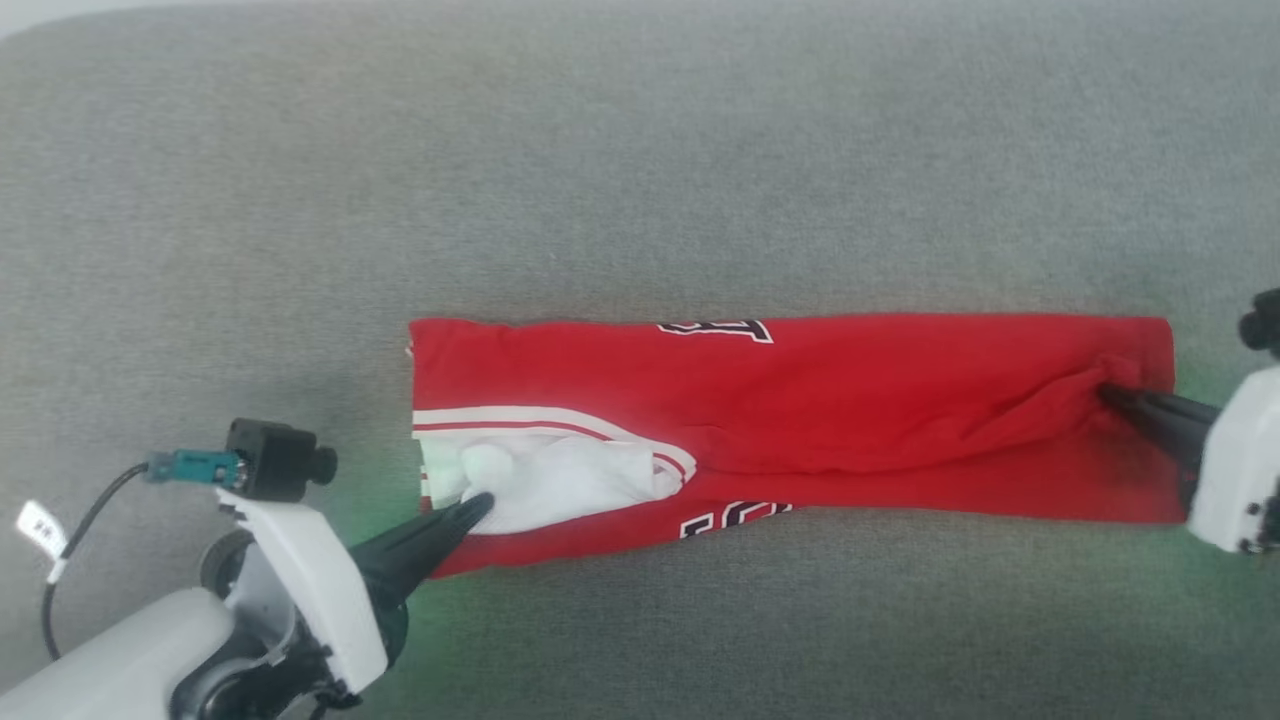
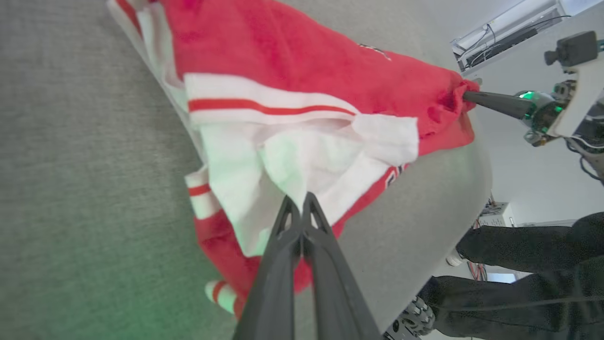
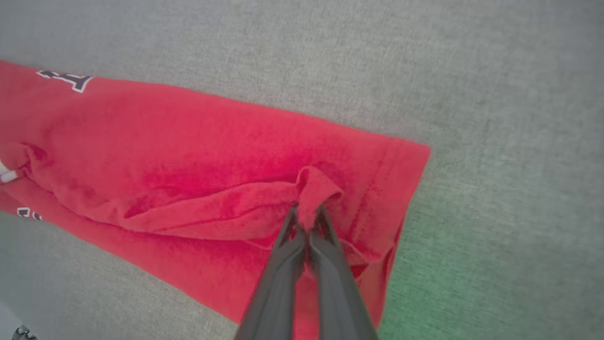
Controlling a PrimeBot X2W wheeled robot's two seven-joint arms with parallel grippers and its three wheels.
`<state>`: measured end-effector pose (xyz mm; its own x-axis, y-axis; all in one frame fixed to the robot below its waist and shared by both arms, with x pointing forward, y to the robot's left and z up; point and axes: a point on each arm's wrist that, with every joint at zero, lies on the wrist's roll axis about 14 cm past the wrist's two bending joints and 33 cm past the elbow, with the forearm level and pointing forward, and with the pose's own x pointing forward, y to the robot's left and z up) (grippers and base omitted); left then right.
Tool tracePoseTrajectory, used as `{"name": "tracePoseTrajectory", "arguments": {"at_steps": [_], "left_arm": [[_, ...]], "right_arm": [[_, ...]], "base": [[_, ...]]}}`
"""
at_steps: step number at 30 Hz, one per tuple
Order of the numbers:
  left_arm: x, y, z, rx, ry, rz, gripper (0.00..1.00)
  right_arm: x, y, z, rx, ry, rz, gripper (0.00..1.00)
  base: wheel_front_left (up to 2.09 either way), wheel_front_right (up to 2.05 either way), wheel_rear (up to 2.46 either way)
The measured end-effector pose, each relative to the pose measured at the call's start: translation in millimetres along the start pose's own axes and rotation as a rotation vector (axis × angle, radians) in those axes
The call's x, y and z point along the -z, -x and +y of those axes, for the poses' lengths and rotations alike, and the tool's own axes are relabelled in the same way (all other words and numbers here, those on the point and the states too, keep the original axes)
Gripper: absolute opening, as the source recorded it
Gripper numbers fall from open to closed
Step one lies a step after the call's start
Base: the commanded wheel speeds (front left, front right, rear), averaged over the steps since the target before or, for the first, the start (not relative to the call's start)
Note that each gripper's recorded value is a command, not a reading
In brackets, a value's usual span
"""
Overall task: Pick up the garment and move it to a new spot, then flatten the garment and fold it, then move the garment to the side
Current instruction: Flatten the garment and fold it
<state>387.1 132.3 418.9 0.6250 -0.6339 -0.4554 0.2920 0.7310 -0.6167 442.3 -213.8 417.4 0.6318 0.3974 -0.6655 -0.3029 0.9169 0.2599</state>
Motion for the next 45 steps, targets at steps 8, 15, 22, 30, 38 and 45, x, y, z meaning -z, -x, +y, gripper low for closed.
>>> {"name": "tracePoseTrajectory", "arguments": {"at_steps": [8,15,22,30,38,45], "left_arm": [[5.4,-23.2,8.3,-0.013,-0.025,0.010,0.09],[-11.3,-15.4,1.7,-0.014,-0.058,-0.121,1.00],[-10.5,4.1,-1.9,-0.042,-0.034,-0.250,1.00],[-27.1,35.4,17.5,-0.160,0.008,-0.441,1.00],[-34.5,75.2,45.5,-0.332,-0.051,-0.595,1.00],[-50.9,110.1,53.2,-0.509,-0.263,-0.707,1.00]], "right_arm": [[9.1,-9.8,-3.6,0.021,-0.031,0.020,0.00],[-1.9,2.7,-4.0,0.032,-0.015,-0.022,1.00],[-10.0,19.0,-16.0,0.054,-0.075,-0.043,1.00],[0.1,7.1,-28.6,0.087,-0.155,0.023,1.00],[11.6,-12.0,-16.9,0.068,-0.191,0.093,1.00],[16.7,-16.6,-14.5,0.081,-0.223,0.138,1.00]], "base": [[0.00,0.00,0.00],[0.00,0.00,0.00],[0.00,0.00,0.00],[0.00,0.00,0.00],[0.00,0.00,0.00],[0.00,0.00,0.00]]}}
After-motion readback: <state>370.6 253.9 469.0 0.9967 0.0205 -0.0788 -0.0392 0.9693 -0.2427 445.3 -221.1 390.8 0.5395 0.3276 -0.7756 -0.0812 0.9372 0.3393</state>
